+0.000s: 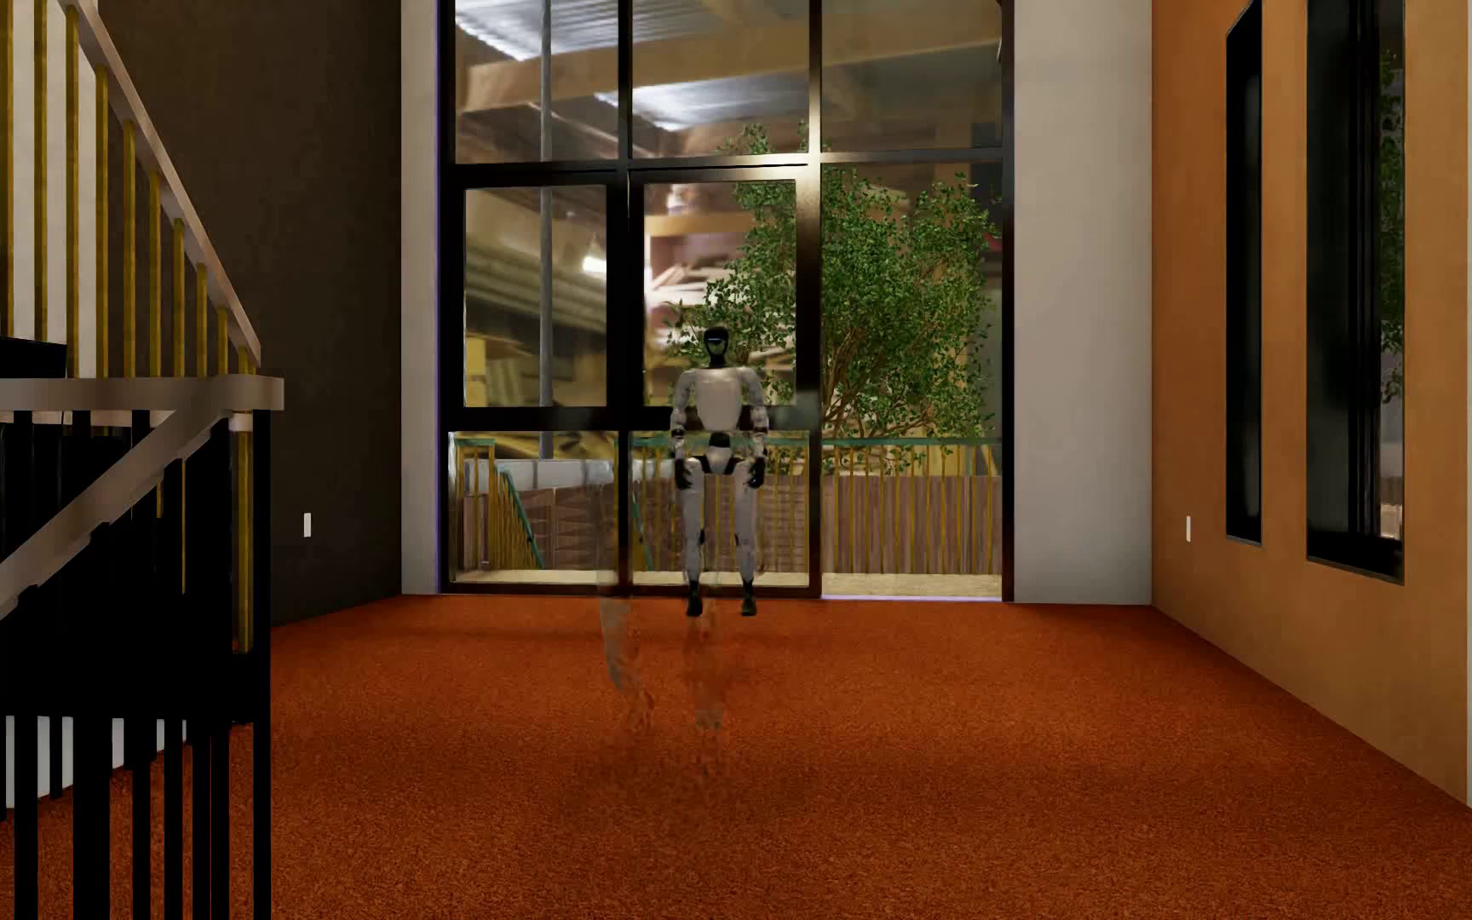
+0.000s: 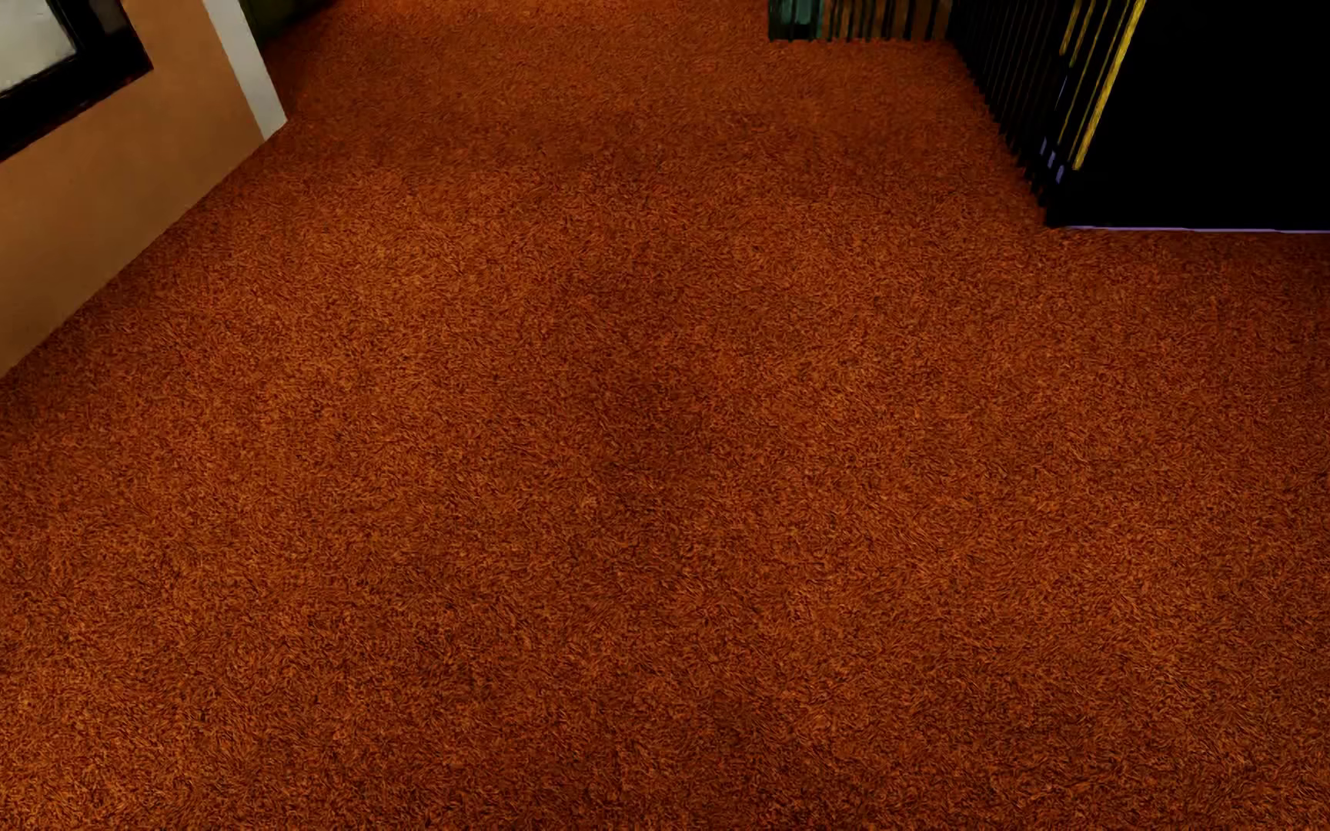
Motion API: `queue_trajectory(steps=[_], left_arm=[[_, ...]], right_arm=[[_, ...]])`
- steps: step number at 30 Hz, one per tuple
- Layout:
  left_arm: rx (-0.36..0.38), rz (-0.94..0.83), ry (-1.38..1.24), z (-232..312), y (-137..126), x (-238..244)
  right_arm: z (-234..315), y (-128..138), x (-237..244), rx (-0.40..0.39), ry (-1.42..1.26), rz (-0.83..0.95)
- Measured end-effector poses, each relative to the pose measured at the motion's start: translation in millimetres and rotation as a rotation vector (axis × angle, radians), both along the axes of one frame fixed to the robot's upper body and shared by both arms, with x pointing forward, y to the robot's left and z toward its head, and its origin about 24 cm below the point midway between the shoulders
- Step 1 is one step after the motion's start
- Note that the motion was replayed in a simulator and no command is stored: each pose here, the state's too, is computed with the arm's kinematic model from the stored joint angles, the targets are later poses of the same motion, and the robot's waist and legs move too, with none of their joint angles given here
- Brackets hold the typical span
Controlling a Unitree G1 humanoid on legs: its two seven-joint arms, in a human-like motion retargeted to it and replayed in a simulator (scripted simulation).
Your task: Walk forward
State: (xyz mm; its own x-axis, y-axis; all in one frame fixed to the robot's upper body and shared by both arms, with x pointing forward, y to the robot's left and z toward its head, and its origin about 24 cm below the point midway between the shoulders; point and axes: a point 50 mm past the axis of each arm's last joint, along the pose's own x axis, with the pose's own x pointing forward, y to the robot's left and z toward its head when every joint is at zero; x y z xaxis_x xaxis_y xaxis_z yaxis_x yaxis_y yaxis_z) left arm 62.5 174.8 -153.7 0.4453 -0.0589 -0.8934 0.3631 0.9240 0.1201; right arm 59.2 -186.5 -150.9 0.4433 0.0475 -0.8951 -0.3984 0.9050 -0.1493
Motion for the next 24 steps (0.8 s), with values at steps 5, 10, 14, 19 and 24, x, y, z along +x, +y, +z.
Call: queue_trajectory(steps=[5,10,14,19,24], left_arm=[[0.002,0.000,0.000,0.0,0.6,0.0],[-0.002,0.043,0.002,1.5,3.5,-7.9],[0.021,0.081,0.067,-2.8,11.6,-28.1],[0.024,0.106,0.029,1.9,16.7,-23.0],[0.014,0.143,0.049,-2.2,12.4,-23.9]], right_arm=[[0.0,0.2,0.1,0.000,0.000,0.002],[-1.1,7.3,-8.5,0.020,0.017,0.005],[-2.6,2.5,-18.3,0.012,0.042,-0.046],[-2.2,-6.2,-17.9,-0.013,0.046,-0.035],[7.1,-6.5,23.0,-0.001,-0.080,-0.058]])
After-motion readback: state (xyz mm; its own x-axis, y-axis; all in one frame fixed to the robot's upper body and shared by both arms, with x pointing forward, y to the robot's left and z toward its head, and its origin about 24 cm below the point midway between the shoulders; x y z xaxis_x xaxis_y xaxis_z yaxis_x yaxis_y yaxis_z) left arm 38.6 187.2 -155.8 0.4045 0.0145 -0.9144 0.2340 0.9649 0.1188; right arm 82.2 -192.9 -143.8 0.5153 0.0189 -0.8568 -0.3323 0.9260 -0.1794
